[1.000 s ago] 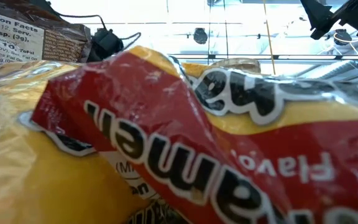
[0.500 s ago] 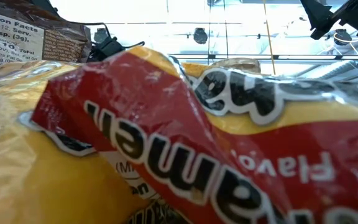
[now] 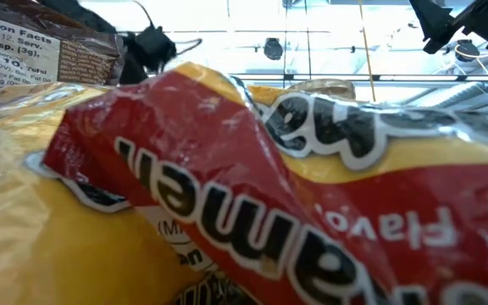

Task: Pick & Place Food Item
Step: Put the orange noodle pack into the bottom left transparent bin, then put the blue noodle pack into the bottom left transparent bin

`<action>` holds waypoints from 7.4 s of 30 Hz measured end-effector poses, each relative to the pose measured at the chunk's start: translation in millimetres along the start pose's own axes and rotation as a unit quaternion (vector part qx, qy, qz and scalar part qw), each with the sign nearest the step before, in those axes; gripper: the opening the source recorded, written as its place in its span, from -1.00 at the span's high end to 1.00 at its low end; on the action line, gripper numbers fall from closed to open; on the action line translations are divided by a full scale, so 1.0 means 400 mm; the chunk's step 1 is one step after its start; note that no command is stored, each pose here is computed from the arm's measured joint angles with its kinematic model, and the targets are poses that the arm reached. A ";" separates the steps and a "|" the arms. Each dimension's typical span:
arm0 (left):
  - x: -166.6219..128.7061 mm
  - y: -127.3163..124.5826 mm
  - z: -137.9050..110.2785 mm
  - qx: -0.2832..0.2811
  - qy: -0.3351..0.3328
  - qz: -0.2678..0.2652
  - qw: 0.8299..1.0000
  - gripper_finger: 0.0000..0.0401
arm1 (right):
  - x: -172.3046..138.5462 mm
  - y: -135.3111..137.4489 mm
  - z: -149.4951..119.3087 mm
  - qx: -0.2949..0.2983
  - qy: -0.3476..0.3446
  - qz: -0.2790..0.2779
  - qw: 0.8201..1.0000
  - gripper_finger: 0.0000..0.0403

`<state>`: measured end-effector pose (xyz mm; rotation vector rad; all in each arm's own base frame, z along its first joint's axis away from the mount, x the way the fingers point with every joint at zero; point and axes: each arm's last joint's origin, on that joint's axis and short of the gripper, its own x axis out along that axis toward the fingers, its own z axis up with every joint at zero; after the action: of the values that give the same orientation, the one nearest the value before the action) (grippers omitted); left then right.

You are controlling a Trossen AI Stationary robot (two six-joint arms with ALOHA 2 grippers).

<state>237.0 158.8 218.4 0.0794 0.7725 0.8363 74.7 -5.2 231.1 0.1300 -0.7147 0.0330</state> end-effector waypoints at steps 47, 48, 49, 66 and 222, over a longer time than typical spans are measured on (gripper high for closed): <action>-0.286 -0.493 -0.097 0.141 -0.093 -0.469 0.867 -0.08 | -0.001 -0.004 -0.023 0.003 0.046 -0.009 0.999 -0.89; -0.286 -0.494 -0.096 0.140 -0.095 -0.470 0.866 0.00 | -0.001 -0.004 -0.023 0.003 0.047 -0.009 0.999 -0.89; -0.286 -0.494 -0.095 0.139 -0.098 -0.470 0.866 0.09 | -0.001 -0.005 -0.024 0.003 0.050 -0.009 0.999 -0.89; -0.360 -0.377 0.011 0.095 -0.213 -0.448 0.863 0.92 | -0.001 -0.005 -0.024 0.003 0.050 -0.010 0.999 -0.89; -0.239 -0.518 -0.151 0.001 0.021 -0.531 0.847 0.71 | -0.050 -0.027 -0.148 -0.045 0.323 -0.054 0.944 -0.89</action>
<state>290.1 -62.8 157.2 -0.3496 0.7153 -0.2284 98.8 -8.1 172.5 0.0635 -0.0504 -0.0605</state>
